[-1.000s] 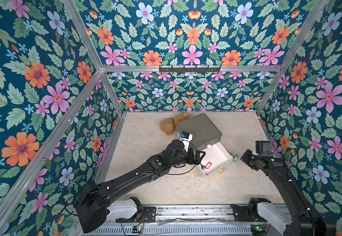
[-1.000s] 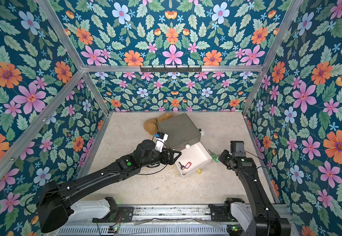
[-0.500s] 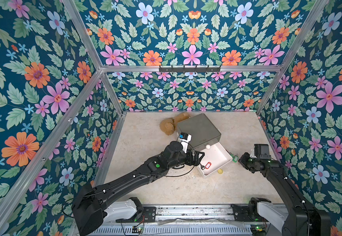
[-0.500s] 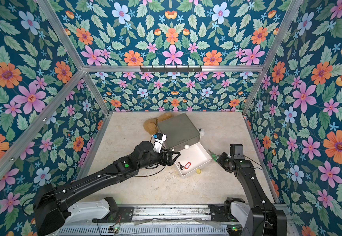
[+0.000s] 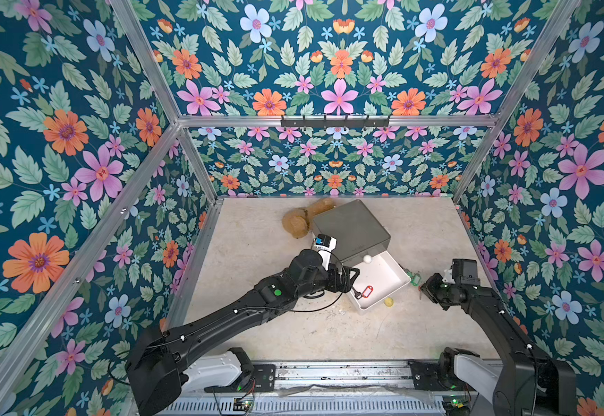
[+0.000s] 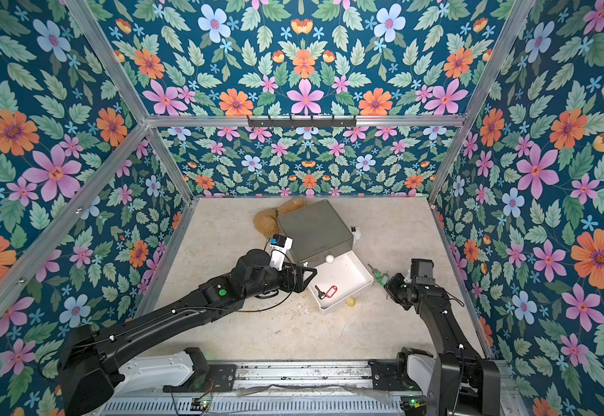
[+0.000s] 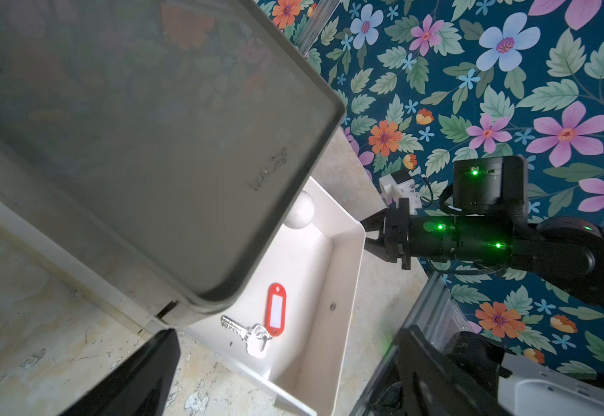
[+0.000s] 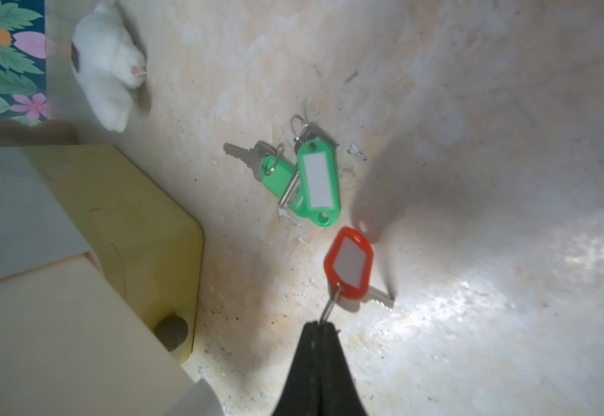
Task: Take the keys out of the drawer
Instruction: Place the key at the center of the board.
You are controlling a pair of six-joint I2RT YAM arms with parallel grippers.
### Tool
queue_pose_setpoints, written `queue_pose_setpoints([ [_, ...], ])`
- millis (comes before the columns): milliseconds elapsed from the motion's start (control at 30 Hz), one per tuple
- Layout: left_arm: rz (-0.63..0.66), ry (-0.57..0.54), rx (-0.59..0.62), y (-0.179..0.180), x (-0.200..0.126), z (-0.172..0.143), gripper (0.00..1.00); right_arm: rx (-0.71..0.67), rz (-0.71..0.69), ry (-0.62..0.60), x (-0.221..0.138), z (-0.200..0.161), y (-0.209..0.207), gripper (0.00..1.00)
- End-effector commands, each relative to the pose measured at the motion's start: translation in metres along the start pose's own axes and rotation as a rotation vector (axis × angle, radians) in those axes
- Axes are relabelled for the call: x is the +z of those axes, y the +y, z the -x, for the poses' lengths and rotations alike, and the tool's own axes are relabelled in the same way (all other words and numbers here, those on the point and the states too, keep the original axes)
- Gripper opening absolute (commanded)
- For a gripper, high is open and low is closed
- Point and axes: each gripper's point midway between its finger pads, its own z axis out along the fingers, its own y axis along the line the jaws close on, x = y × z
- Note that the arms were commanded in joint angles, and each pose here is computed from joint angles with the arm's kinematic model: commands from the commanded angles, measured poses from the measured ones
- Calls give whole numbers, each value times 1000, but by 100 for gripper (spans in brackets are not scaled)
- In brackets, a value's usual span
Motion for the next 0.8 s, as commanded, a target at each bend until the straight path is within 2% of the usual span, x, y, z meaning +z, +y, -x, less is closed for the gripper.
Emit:
queue_pose_setpoints([
  [0, 1, -12, 3, -1, 0, 4, 99, 8, 7, -7, 0, 3, -3, 0],
  [700, 28, -13, -4, 5, -3, 2, 99, 54, -40, -5, 20, 23, -22, 0],
  [767, 31, -12, -4, 6, -3, 1, 99, 54, -39, -7, 20, 24, -21, 3],
])
